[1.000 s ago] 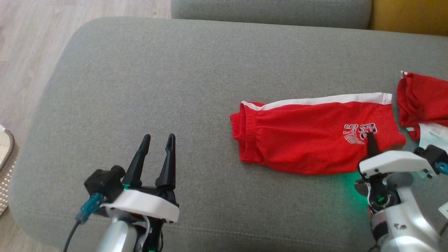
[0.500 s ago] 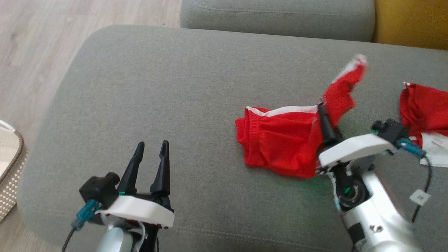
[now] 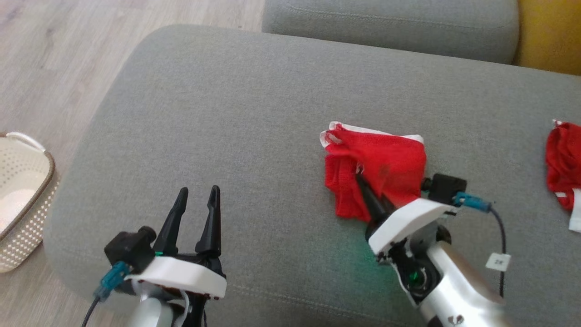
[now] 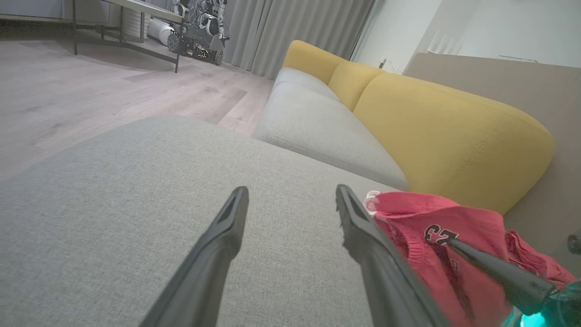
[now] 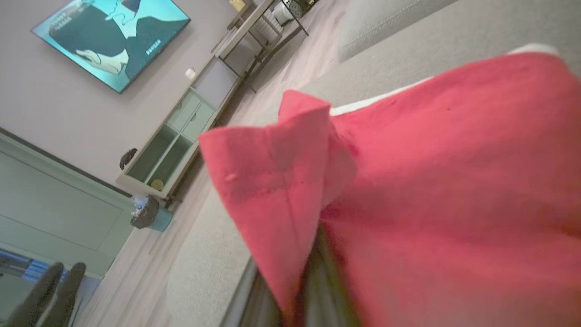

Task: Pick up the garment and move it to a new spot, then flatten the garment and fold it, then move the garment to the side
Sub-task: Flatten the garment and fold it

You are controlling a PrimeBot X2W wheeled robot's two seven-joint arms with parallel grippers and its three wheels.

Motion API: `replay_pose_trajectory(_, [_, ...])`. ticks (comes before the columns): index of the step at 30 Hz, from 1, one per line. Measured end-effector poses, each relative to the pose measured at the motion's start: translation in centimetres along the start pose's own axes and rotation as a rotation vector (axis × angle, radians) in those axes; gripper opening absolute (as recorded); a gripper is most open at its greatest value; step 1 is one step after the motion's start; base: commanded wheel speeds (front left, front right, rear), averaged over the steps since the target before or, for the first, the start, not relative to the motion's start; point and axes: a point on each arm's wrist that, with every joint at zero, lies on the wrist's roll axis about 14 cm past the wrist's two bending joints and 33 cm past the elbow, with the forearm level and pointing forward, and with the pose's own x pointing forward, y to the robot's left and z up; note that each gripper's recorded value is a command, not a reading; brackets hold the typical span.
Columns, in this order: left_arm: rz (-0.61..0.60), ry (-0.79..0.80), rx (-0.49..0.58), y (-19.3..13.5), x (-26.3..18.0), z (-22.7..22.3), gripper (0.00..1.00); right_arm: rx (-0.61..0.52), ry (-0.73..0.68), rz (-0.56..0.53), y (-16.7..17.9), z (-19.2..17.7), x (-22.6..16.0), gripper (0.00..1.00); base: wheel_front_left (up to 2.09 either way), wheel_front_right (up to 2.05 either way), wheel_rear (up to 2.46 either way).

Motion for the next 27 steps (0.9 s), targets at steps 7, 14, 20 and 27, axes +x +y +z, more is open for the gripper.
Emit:
replay_pose_trajectory(7, [0.021,-0.004,0.001,0.6,-0.4,0.1,1.00,-0.085,0.099,-0.001,-0.1,-3.3,0.1,1.00,0.00,0.00,0.00])
replay_pose_trajectory(14, [0.023,-0.006,0.001,0.6,-0.5,0.2,1.00,-0.142,0.217,0.032,0.8,-6.6,-0.5,1.00,0.00,0.00,0.00])
replay_pose_trajectory(20, [0.015,0.003,0.000,0.3,-0.2,-0.1,1.00,-0.152,0.315,0.024,0.3,-9.0,-1.3,1.00,0.00,0.00,0.00])
replay_pose_trajectory(27, [-0.006,0.017,-0.010,-0.4,0.3,-0.6,1.00,-0.154,0.336,0.016,-0.1,-9.2,-1.6,1.00,0.00,0.00,0.00])
